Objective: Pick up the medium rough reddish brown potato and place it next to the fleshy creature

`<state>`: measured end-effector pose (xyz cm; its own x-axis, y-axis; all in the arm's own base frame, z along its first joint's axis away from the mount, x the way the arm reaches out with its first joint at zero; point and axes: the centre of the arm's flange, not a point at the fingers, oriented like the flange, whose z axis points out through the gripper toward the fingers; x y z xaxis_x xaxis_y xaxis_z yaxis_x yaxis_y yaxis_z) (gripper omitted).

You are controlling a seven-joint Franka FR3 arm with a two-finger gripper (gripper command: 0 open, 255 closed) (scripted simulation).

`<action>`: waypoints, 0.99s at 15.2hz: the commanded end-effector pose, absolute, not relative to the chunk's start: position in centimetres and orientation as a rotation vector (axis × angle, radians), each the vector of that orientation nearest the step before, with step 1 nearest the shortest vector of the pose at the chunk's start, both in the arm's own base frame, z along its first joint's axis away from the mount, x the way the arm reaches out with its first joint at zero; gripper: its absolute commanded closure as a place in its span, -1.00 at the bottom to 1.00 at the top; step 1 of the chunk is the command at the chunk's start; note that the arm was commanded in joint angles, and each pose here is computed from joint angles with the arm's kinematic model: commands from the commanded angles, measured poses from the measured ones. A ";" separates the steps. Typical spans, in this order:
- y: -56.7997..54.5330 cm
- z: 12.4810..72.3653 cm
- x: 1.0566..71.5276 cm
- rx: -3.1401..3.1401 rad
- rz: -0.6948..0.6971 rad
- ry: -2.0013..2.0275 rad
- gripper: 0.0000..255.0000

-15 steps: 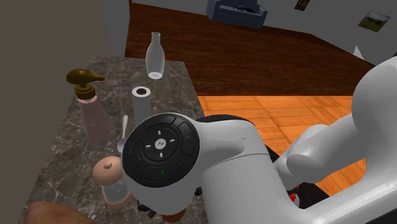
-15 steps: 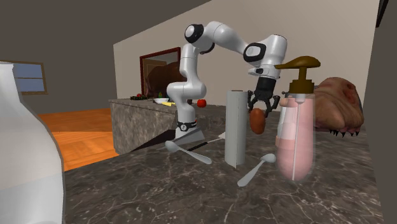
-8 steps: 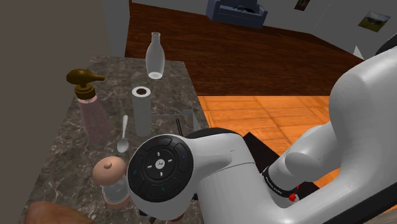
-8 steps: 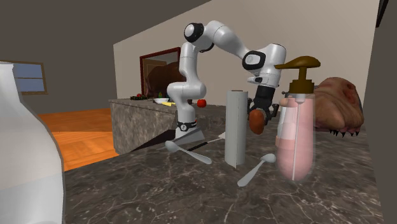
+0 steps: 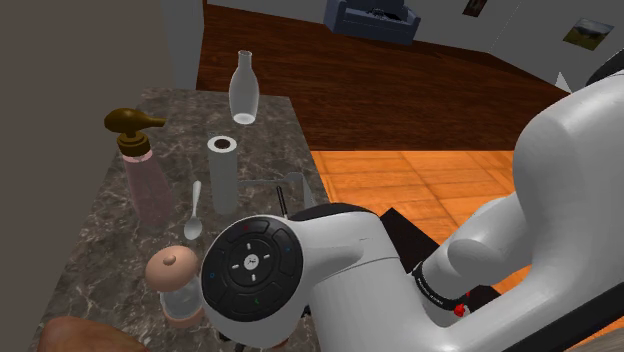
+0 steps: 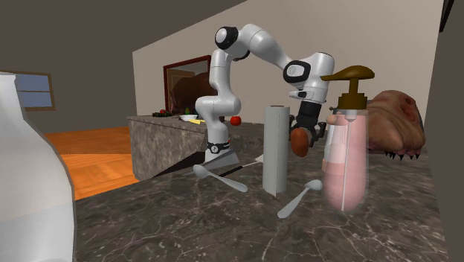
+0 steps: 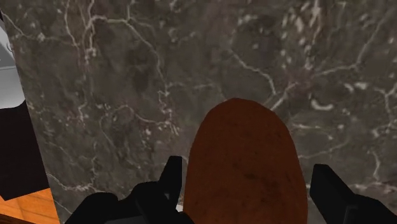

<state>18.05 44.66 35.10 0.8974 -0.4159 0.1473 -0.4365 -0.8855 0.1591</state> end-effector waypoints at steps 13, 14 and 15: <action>45.7 39.9 17.6 2.874 0.159 -0.650 -1.00; 45.7 39.9 17.6 2.874 0.159 -0.650 -1.00; 45.7 39.9 17.6 2.874 0.159 -0.650 -1.00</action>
<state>17.63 45.72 39.87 0.8981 -0.4147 0.1461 -0.4352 -0.8858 0.1610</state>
